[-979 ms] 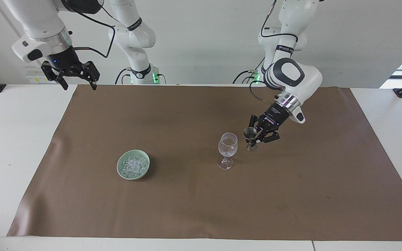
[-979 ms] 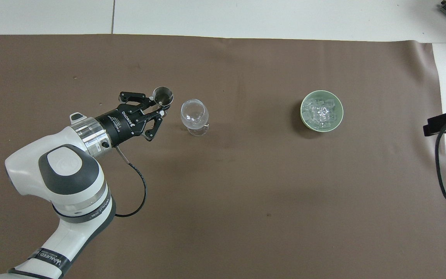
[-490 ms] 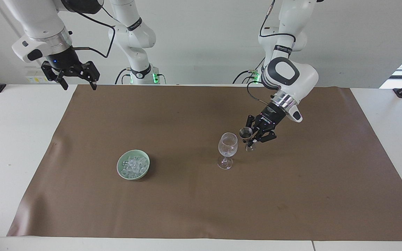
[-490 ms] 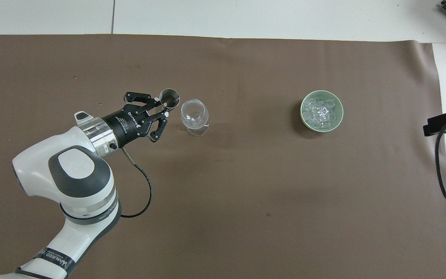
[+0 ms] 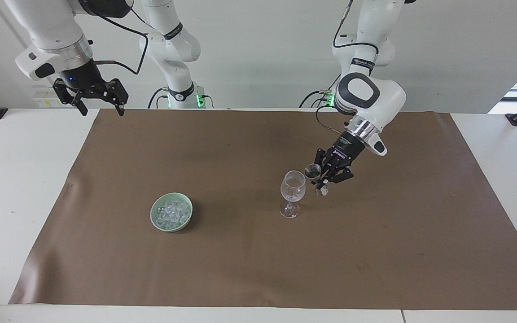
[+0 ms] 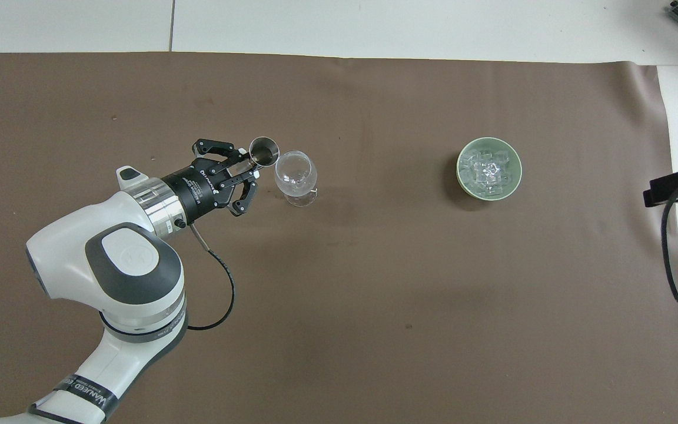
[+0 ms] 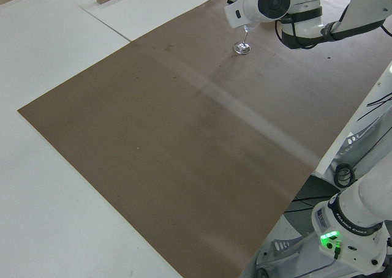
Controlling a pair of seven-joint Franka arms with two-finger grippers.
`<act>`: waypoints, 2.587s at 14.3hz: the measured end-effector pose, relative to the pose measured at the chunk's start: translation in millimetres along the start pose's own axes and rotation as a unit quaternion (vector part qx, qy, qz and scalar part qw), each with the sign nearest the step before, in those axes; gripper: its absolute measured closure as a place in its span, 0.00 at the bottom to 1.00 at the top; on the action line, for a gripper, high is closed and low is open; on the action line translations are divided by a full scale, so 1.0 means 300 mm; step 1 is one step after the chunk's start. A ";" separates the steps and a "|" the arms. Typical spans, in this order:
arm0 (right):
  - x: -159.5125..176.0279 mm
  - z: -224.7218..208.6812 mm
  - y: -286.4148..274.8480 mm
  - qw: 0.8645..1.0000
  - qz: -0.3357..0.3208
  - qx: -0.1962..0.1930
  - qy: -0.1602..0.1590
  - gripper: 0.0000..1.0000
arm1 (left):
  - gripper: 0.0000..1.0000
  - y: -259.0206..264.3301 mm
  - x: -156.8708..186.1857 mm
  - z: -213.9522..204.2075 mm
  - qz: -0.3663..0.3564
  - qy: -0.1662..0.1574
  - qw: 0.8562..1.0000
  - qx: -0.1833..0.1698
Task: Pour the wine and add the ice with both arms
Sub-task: 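Tilt the metal cup over the clear glass with the left gripper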
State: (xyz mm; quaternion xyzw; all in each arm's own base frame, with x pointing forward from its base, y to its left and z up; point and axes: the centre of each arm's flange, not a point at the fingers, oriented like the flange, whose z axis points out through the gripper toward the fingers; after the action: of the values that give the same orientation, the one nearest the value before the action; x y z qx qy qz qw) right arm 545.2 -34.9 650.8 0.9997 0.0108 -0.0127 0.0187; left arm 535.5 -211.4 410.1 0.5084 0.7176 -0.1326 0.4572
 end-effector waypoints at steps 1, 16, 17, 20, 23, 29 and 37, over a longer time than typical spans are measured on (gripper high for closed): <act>0.000 0.000 0.000 1.000 0.000 0.000 0.000 0.00 | 0.78 0.001 -0.003 0.001 0.005 0.004 1.000 -0.004; 0.000 0.000 0.000 1.000 0.000 0.000 0.000 0.00 | 0.78 -0.007 -0.054 0.011 0.091 0.047 0.994 -0.025; 0.000 0.000 0.000 1.000 0.000 0.000 0.000 0.00 | 0.78 -0.012 -0.059 0.014 0.097 0.048 0.994 -0.025; 0.000 0.000 0.000 1.000 0.000 0.000 0.000 0.00 | 0.78 -0.016 -0.070 0.018 0.115 0.053 0.992 -0.023; 0.000 0.000 0.000 1.000 0.000 0.000 0.000 0.00 | 0.78 -0.019 -0.076 0.018 0.139 0.056 0.988 -0.025; 0.000 0.000 0.000 1.000 0.000 0.000 0.000 0.00 | 0.78 -0.027 -0.084 0.019 0.181 0.060 0.981 -0.029; 0.000 0.000 0.000 1.000 0.000 0.000 0.000 0.00 | 0.78 -0.039 -0.092 0.025 0.220 0.063 0.973 -0.028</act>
State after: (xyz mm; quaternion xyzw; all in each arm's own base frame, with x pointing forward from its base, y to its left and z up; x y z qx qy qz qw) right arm 545.2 -34.9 650.8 0.9997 0.0108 -0.0127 0.0187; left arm 531.3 -238.1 424.6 0.6477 0.6191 0.0236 0.4435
